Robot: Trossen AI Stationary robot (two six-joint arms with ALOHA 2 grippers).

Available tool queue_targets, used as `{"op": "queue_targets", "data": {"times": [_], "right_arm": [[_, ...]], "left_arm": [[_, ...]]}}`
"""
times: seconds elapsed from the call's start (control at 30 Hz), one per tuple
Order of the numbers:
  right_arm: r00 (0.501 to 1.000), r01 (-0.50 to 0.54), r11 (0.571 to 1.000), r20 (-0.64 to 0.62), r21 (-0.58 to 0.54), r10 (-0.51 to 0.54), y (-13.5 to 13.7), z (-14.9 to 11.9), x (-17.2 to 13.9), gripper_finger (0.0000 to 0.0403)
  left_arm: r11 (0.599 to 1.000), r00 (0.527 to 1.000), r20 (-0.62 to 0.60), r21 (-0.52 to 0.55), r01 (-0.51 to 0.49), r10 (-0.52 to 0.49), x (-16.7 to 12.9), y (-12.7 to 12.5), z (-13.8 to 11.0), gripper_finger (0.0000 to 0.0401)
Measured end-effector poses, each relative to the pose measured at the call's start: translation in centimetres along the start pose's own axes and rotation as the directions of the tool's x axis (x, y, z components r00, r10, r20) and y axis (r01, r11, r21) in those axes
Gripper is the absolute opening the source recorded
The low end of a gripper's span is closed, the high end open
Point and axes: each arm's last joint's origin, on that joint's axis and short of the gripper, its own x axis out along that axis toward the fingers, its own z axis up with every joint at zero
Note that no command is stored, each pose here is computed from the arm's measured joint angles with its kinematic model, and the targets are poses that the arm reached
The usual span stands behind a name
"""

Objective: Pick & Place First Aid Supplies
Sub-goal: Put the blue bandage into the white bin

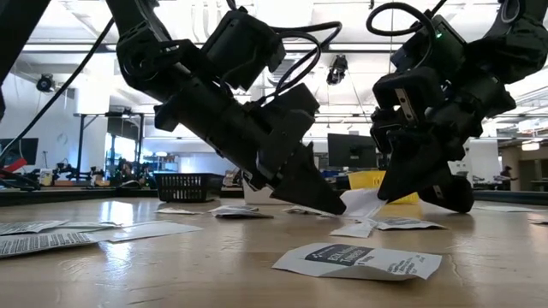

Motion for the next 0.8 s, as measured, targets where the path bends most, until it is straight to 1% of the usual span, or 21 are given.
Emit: {"op": "queue_targets", "data": {"times": [0.13, 0.27, 0.37, 0.5, 0.63, 0.8], "right_arm": [[1.0, 0.002, 1.0, 0.002, -0.014, -0.002, 0.0, 0.0, 0.0, 0.0008], [1.0, 0.003, 1.0, 0.003, -0.017, -0.003, 0.0, 0.0, 0.0, 0.0008], [1.0, 0.003, 1.0, 0.004, -0.017, -0.003, 0.0, 0.0, 0.0, 0.0008], [1.0, 0.003, 1.0, 0.006, -0.02, -0.003, 0.0, 0.0, 0.0, 0.0008], [1.0, 0.003, 1.0, 0.007, -0.03, -0.003, 0.0, 0.0, 0.0, 0.0008], [1.0, 0.0, 0.999, 0.01, -0.041, 0.0, 0.0, 0.0, 0.0, 0.0008]], "left_arm": [[1.0, 1.0, 0.004, 0.0, 0.001, -0.001, 0.0, 0.0, 0.1, 0.0134], [0.999, 0.999, -0.004, 0.023, 0.035, -0.035, -0.2, 0.0, 0.4, 0.0161], [0.998, 0.999, -0.031, 0.039, 0.046, -0.045, -0.7, 0.1, 0.8, 0.0165], [0.998, 0.997, -0.076, 0.049, 0.033, -0.029, -1.9, 0.3, 1.5, 0.0165], [0.996, 0.994, -0.112, 0.081, 0.027, -0.018, -3.3, 0.3, 2.4, 0.0165], [0.994, 0.994, -0.109, 0.11, 0.028, -0.016, -5.1, 0.2, 3.6, 0.0165]]}}
